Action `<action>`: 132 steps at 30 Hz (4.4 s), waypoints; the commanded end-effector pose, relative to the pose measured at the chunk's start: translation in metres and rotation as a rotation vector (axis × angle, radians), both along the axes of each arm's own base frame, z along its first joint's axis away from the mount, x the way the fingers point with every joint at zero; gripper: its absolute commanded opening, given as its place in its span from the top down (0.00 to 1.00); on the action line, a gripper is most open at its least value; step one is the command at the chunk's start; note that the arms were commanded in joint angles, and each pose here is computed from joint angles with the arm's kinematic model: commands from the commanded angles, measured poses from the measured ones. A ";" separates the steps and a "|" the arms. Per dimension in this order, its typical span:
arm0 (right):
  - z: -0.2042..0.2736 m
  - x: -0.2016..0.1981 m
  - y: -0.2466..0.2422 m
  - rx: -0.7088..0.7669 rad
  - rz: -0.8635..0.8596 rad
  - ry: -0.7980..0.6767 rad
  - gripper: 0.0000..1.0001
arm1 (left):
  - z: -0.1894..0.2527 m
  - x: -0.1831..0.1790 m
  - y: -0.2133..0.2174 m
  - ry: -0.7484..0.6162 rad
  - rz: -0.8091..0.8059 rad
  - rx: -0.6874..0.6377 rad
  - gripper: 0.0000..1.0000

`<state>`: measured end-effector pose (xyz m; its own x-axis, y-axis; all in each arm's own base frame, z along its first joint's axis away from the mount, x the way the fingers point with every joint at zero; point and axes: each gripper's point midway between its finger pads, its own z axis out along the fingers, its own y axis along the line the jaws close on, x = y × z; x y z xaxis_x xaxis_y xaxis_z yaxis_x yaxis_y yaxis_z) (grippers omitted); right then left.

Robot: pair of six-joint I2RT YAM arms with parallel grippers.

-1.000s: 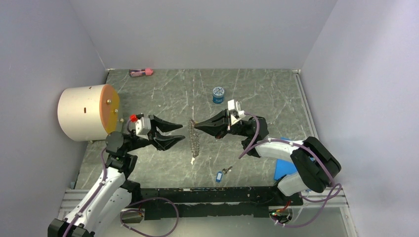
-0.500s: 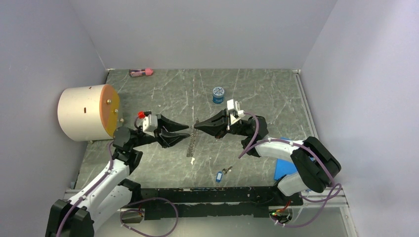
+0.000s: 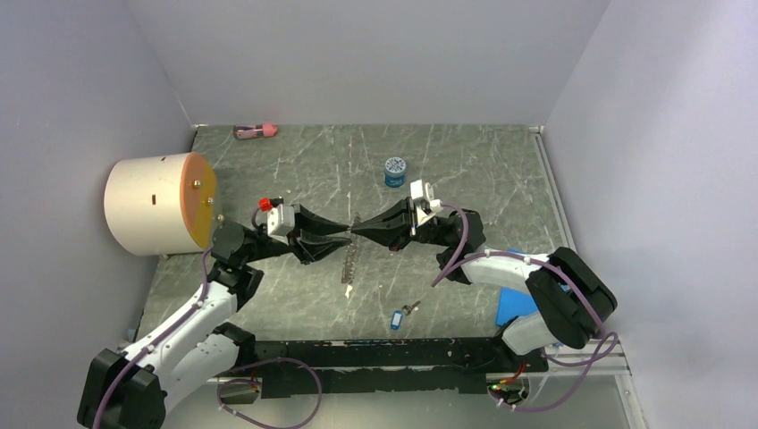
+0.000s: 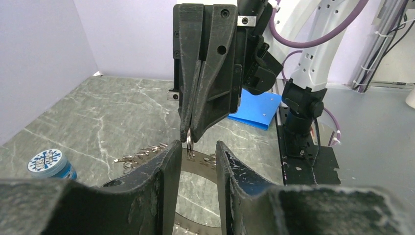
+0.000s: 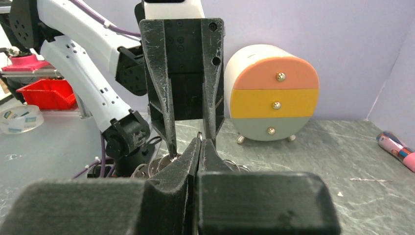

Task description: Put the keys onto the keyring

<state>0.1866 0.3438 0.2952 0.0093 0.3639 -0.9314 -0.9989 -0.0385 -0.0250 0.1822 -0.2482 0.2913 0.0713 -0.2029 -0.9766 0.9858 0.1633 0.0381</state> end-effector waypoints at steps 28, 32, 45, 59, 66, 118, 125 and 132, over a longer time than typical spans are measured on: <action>0.029 -0.006 -0.001 0.067 0.028 -0.081 1.00 | 0.013 0.009 -0.001 -0.026 0.031 0.064 0.73; 0.026 -0.005 -0.001 0.058 0.020 -0.079 1.00 | 0.015 0.008 0.000 -0.032 0.034 0.064 0.93; 0.004 0.011 -0.009 -0.014 -0.102 -0.023 0.40 | -0.004 0.006 0.011 0.048 0.059 0.296 0.97; -0.006 0.020 -0.001 -0.135 -0.106 -0.036 0.41 | -0.026 0.013 0.044 0.150 0.099 0.734 0.97; -0.002 0.018 0.019 -0.109 -0.031 -0.031 0.50 | -0.025 0.015 0.048 0.161 0.112 0.858 0.97; 0.003 -0.016 0.012 -0.016 0.027 -0.090 1.00 | 0.062 0.038 0.027 0.344 0.105 0.156 0.41; 0.004 -0.025 -0.011 -0.008 -0.009 -0.223 1.00 | 0.052 0.014 0.029 0.182 0.020 0.062 0.41; 0.021 -0.036 -0.025 0.069 0.056 -0.238 1.00 | 0.026 -0.020 0.027 -0.051 -0.046 0.104 0.42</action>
<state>0.1666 0.3290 0.2823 0.1207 0.3181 -0.9403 -0.9878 -0.0555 -0.1456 0.1890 -0.2165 0.3106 -0.1140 -0.1028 -0.9881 0.9685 0.2100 -0.1336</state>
